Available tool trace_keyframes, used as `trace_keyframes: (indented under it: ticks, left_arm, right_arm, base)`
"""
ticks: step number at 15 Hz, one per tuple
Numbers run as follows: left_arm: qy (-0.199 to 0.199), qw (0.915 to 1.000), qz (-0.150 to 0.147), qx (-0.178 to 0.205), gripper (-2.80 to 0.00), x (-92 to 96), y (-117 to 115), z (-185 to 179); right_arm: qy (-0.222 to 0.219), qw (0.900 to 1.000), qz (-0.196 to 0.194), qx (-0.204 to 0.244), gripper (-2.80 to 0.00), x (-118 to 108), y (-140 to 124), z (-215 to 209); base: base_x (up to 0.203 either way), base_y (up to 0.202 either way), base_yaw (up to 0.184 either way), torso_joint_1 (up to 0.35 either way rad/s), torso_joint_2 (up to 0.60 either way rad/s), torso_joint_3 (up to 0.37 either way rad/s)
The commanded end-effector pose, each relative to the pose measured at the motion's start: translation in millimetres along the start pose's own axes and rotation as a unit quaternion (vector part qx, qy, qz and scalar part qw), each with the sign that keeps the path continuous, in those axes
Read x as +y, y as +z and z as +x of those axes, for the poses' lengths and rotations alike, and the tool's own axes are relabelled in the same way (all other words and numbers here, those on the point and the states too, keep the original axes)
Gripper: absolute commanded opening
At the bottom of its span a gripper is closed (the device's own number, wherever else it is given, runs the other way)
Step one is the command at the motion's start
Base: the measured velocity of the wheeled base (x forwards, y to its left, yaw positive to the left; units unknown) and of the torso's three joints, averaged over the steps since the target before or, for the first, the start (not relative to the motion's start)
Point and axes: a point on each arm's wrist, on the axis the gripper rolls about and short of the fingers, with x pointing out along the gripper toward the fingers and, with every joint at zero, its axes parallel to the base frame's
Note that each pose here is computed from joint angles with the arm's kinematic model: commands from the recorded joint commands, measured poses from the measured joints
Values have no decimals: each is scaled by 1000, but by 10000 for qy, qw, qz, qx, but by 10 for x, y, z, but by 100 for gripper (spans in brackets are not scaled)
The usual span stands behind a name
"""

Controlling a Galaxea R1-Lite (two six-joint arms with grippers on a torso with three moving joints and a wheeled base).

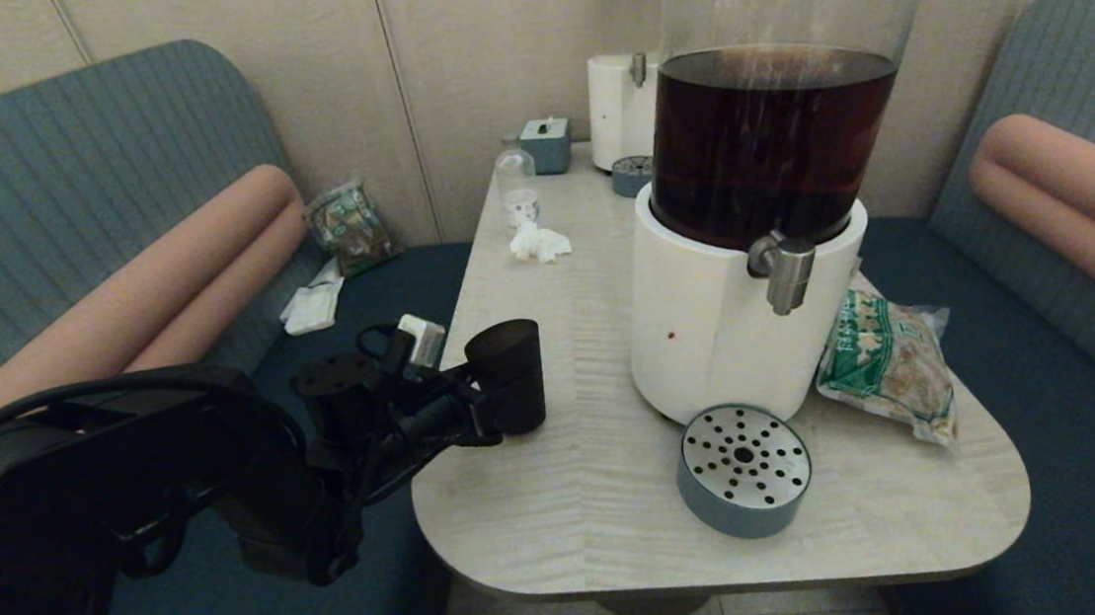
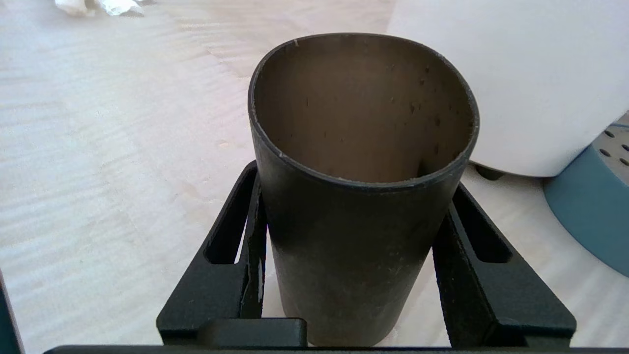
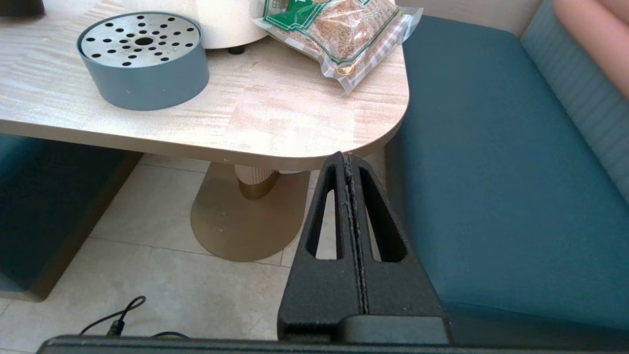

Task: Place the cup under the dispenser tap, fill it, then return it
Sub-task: Place the cup next to the water dispenser

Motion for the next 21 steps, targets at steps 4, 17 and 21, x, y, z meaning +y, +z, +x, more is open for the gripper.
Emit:
trace_keyframes:
  ticks: [4, 17, 21]
  left_arm:
    - [52, 9999, -71, 116, -280, 126, -239, 98]
    - [176, 9998, 19, -1, -280, 253, -203, 86]
    - [148, 9998, -36, 117, -280, 148, -157, -21]
  right_arm:
    - [3, 10000, -2, 6, -280, 0, 0, 1]
    - [3, 10000, -2, 6, -280, 0, 0, 1]
    - [3, 10000, -2, 6, -280, 0, 0, 1]
  base:
    - [0, 0, 0, 0, 0, 0]
    - [0, 0, 0, 0, 0, 0]
    - [0, 0, 0, 0, 0, 0]
